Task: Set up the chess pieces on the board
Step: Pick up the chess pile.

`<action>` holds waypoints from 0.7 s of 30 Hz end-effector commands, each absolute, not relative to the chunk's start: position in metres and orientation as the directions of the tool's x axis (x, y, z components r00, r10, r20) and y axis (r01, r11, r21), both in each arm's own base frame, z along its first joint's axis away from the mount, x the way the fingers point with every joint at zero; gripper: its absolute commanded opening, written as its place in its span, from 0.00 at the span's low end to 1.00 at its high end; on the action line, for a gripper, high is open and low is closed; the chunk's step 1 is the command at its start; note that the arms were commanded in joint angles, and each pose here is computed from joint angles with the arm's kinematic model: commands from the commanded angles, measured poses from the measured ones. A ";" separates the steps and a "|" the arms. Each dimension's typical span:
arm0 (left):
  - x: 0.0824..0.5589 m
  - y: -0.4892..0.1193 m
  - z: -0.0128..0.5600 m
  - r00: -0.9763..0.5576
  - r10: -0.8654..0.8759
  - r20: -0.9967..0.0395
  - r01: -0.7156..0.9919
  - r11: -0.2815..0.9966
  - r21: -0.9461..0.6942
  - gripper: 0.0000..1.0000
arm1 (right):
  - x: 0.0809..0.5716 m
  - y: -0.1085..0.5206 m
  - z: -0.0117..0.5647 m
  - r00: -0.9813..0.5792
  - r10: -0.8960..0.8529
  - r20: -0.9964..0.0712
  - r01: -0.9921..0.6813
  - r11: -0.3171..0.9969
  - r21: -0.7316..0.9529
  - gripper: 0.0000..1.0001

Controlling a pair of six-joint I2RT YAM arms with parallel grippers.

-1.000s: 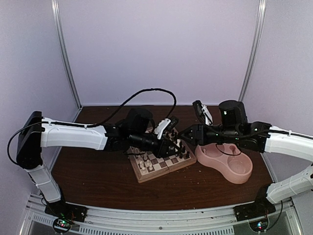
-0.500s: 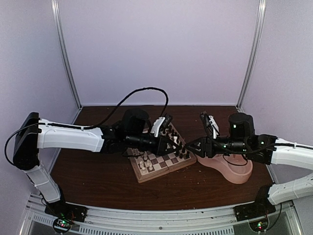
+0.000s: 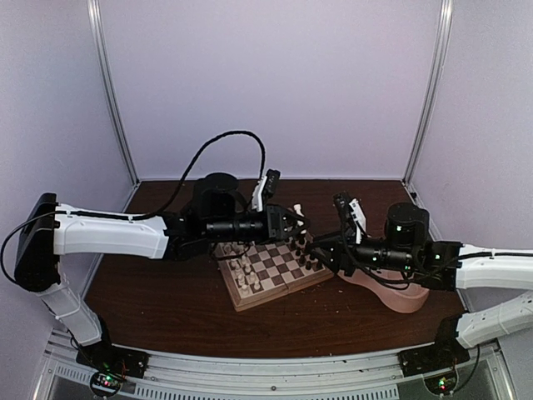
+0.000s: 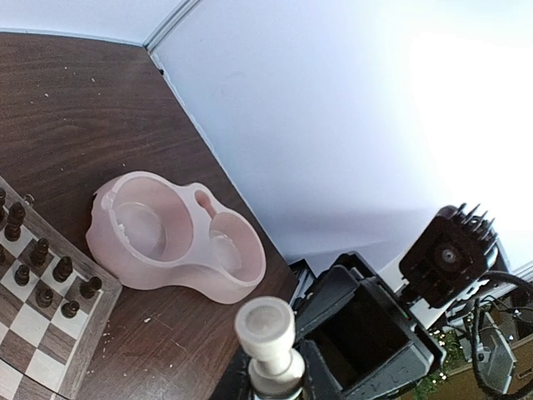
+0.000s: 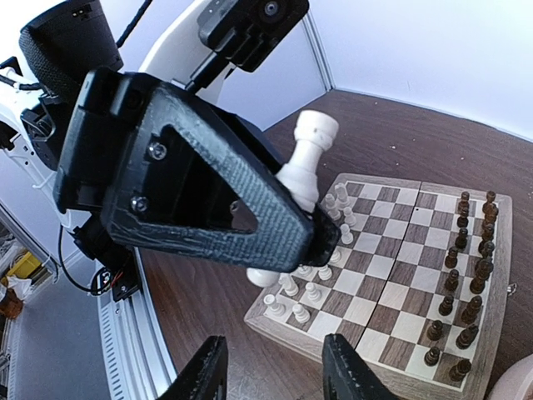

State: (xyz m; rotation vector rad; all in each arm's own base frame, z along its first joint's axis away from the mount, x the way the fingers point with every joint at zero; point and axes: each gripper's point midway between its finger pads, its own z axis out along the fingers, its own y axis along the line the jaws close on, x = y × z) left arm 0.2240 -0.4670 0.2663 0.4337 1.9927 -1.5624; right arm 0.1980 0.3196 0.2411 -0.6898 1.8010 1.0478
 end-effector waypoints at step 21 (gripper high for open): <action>0.222 -0.470 0.273 -0.808 -0.139 -0.572 0.544 0.195 -0.816 0.18 | 0.226 0.333 0.267 -0.346 0.042 -0.937 -0.775 0.551 0.310 0.31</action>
